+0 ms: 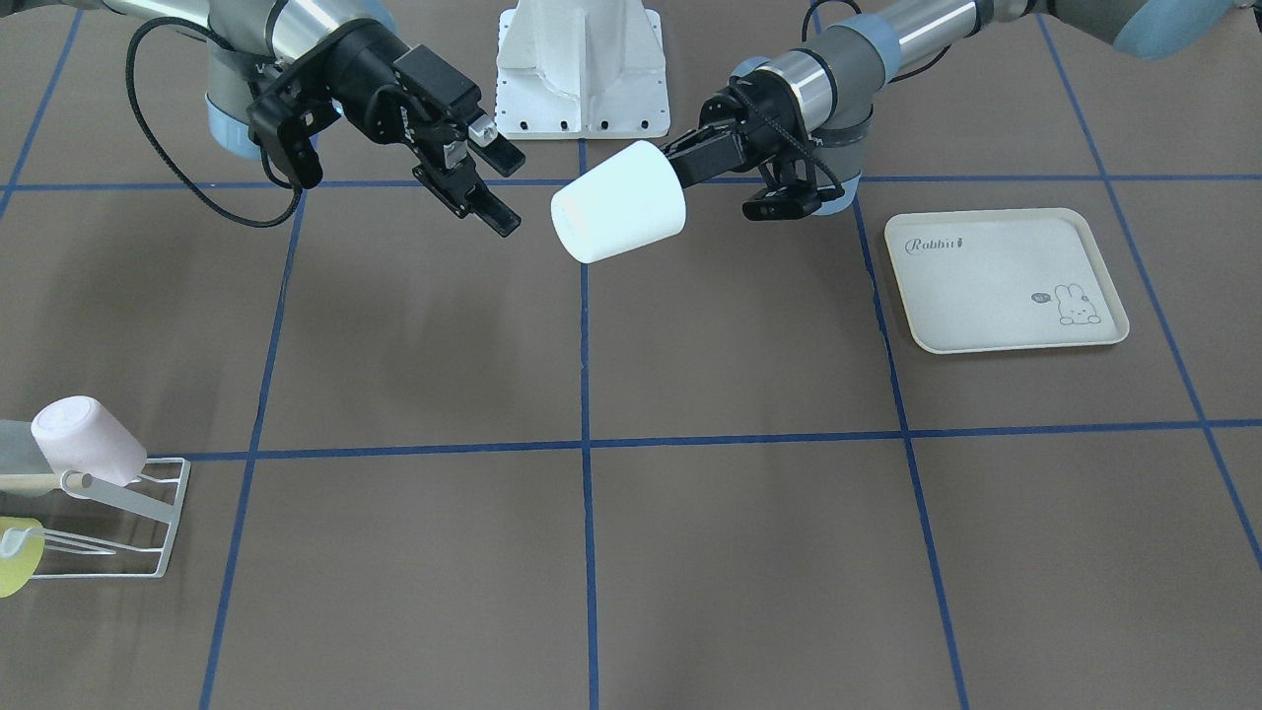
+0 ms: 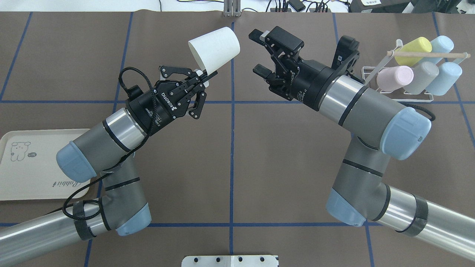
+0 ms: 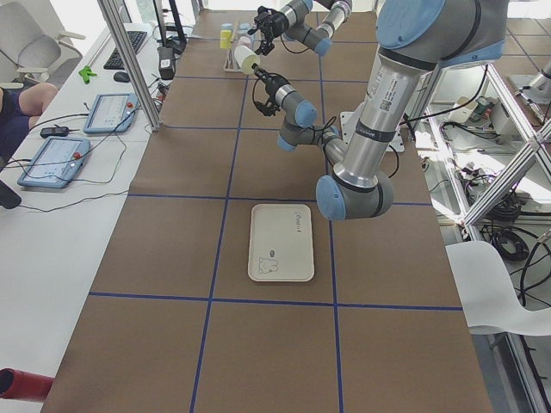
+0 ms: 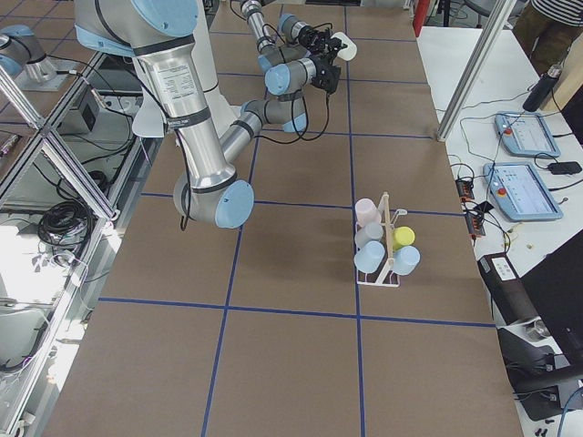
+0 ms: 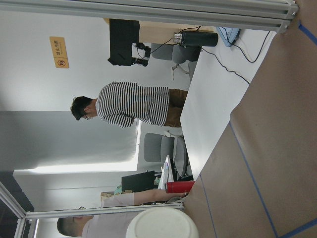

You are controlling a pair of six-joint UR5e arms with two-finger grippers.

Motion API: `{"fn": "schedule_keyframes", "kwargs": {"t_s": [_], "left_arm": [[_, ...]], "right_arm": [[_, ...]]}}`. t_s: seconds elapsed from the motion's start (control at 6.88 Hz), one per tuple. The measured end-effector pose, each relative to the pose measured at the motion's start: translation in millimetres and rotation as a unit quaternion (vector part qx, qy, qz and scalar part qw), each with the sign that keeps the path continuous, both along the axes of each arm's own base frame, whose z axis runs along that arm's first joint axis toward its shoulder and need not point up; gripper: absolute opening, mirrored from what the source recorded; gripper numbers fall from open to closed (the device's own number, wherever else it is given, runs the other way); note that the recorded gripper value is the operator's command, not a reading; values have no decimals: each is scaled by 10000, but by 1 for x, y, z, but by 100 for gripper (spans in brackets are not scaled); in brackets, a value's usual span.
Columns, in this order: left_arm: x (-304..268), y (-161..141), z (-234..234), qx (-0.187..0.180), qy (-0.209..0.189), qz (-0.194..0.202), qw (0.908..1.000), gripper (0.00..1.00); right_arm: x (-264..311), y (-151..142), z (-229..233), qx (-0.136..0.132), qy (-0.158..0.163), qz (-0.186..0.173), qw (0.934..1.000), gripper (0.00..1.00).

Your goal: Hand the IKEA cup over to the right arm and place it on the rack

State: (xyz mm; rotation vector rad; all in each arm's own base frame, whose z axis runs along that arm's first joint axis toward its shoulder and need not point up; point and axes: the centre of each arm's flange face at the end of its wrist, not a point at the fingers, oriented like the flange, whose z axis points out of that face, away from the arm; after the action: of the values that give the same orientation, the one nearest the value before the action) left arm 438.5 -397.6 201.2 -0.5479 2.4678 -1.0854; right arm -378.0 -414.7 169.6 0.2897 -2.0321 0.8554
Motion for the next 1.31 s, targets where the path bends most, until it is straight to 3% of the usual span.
{"fn": "schedule_keyframes", "kwargs": {"t_s": [0.73, 1.31], "left_arm": [[26, 7, -17, 175, -221, -71, 9996, 0], [45, 23, -35, 118, -209, -14, 9997, 0]], "right_arm": [[-11, 5, 4, 149, 246, 10, 9996, 100], [-12, 6, -10, 231, 134, 16, 9996, 100]]}}
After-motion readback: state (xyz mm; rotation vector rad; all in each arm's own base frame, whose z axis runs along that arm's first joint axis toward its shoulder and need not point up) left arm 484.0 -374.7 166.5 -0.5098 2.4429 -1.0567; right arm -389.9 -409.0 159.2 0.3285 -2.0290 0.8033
